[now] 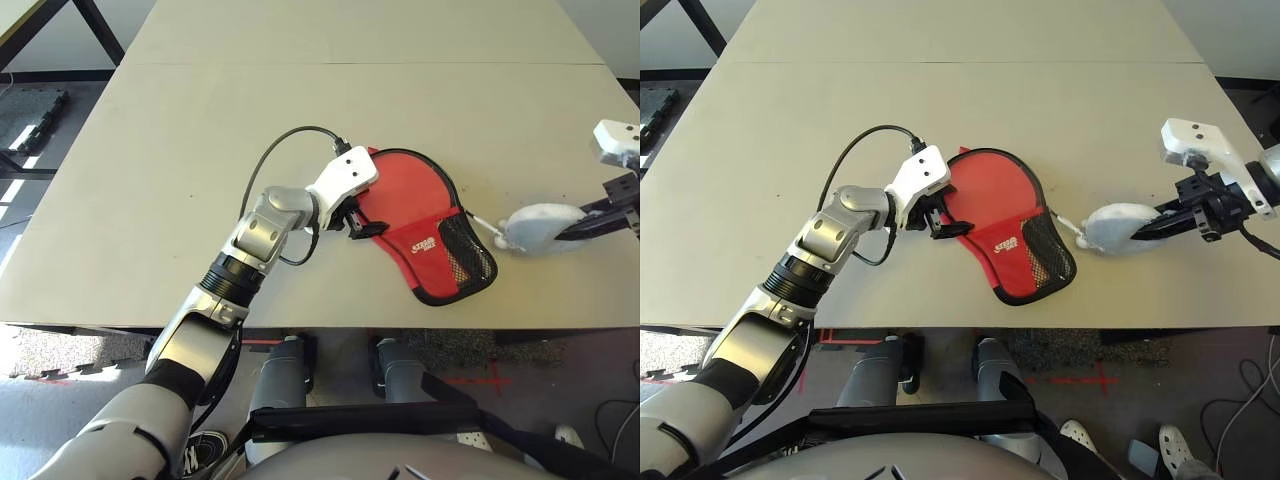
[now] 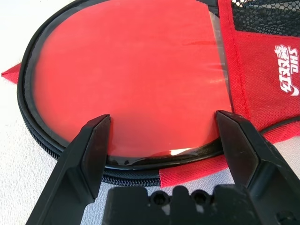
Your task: Store the ping-pong paddle in its case and zip it.
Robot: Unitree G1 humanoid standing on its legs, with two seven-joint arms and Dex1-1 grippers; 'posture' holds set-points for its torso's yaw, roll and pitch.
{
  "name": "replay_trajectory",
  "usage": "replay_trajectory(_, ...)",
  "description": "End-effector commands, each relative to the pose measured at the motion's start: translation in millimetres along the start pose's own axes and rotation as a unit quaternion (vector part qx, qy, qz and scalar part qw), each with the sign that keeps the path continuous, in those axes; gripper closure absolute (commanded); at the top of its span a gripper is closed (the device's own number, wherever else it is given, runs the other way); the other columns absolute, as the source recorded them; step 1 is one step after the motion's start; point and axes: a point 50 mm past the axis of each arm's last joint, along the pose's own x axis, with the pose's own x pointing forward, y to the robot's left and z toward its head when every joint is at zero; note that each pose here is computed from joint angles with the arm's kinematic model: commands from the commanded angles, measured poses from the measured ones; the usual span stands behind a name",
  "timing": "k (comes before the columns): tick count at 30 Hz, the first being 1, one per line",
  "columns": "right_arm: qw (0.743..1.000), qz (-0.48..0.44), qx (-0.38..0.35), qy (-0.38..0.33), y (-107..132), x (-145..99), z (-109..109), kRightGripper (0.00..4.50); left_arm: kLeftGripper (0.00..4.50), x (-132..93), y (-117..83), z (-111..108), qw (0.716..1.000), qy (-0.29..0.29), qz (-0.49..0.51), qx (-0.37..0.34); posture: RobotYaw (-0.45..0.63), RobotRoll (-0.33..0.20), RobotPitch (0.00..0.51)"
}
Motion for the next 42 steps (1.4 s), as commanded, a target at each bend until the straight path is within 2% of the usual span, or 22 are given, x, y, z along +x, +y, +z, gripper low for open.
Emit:
replay_trajectory(1,0.999,0.034,0.016,0.013,11,5,-9,4.36,0.00,9,-9,-29,0.998,0.060,-0.018,-0.031,-0.06,0.000,0.209)
replay_trajectory(9,0.998,0.061,0.024,0.018,22,10,-14,4.36,0.00,11,-8,-30,0.998,0.061,-0.018,-0.031,-0.07,0.000,0.210)
replay_trajectory(14,0.998,0.051,0.016,0.019,20,9,-14,4.36,0.00,10,-8,-30,0.998,0.058,-0.016,-0.029,-0.07,0.000,0.207)
replay_trajectory(22,0.997,-0.022,0.053,-0.049,3,-15,-3,1.49,0.00,-15,-4,-4,1.000,-0.002,-0.002,-0.012,-0.07,0.000,0.198)
replay_trajectory(26,0.986,-0.049,0.073,-0.143,-7,-24,1,0.09,0.00,-42,1,17,0.999,-0.043,0.018,-0.015,-0.05,0.000,0.196)
replay_trajectory(30,0.963,-0.071,0.082,-0.248,-19,-28,7,0.03,0.00,-71,11,28,0.995,-0.076,0.055,-0.031,-0.04,0.000,0.192)
replay_trajectory(35,0.923,-0.177,0.065,-0.335,-44,-25,9,0.03,0.00,-102,37,29,0.977,-0.128,0.156,-0.064,-0.01,0.000,0.189)
replay_trajectory(37,0.875,-0.282,0.072,-0.388,-60,-23,10,0.03,0.00,-122,57,22,0.953,-0.152,0.245,-0.089,0.00,0.000,0.188)
replay_trajectory(39,0.826,-0.367,0.104,-0.414,-72,-18,5,0.03,0.00,-143,75,11,0.917,-0.174,0.337,-0.120,0.01,0.000,0.186)
replay_trajectory(42,0.782,-0.412,0.145,-0.445,-79,-12,0,0.03,0.00,-163,90,-3,0.875,-0.195,0.424,-0.130,0.02,0.000,0.185)
